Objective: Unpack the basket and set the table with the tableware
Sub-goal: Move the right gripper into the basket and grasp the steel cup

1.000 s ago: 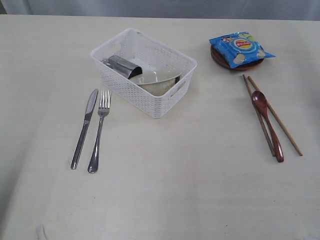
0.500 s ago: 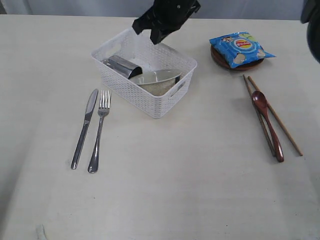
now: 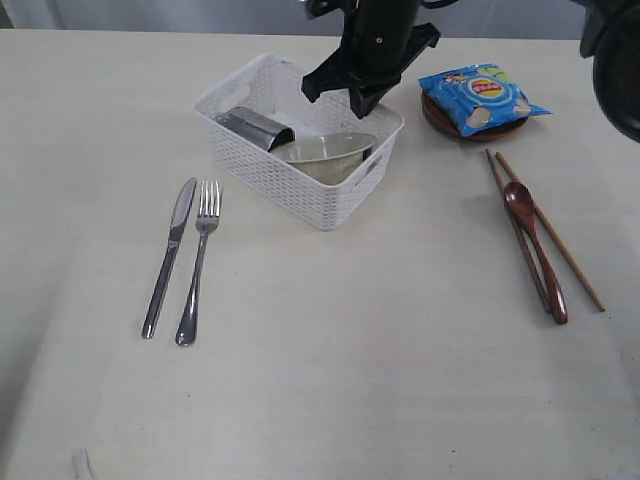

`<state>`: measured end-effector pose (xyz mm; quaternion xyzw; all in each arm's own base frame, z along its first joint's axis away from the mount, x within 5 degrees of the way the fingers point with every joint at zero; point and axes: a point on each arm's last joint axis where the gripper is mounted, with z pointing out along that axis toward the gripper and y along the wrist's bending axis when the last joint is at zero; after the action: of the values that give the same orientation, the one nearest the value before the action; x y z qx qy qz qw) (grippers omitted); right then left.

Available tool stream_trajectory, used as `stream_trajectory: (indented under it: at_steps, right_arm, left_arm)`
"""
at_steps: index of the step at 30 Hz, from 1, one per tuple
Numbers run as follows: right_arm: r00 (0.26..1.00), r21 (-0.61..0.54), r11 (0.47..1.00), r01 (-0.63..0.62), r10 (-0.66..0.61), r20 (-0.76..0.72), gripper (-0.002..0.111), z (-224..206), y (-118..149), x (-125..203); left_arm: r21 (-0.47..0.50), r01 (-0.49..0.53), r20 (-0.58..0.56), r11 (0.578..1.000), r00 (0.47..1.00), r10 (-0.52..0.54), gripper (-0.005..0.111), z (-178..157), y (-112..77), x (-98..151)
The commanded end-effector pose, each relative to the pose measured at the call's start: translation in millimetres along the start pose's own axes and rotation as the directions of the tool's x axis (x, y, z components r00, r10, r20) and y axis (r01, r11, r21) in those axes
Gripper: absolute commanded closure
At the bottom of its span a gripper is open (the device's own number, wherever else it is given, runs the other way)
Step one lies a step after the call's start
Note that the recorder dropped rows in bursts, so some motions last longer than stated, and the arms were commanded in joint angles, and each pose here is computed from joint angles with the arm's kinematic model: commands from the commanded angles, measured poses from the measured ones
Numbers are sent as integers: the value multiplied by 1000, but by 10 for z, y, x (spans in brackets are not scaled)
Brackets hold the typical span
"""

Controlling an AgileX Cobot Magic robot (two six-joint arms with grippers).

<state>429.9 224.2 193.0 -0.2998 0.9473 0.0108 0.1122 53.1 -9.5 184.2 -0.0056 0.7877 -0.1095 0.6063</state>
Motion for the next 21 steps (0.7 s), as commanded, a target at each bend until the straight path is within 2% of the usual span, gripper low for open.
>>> stream_trajectory:
  at_steps: [1, 10, 21]
  right_arm:
    - [998, 57, 997, -53, 55, -26, 109, -12, -228, 52]
    - [990, 99, 987, -130, 134, -37, 109, -57, -618, 150]
    - [980, -75, 992, -100, 111, 166, 109, -622, -463, 42]
  left_arm:
    - [2, 4, 12, 1000, 1000, -4, 107, 0, -1, -2]
    - [2, 4, 12, 1000, 1000, -4, 107, 0, -1, -2]
    - [2, 4, 12, 1000, 1000, -4, 107, 0, -1, -2]
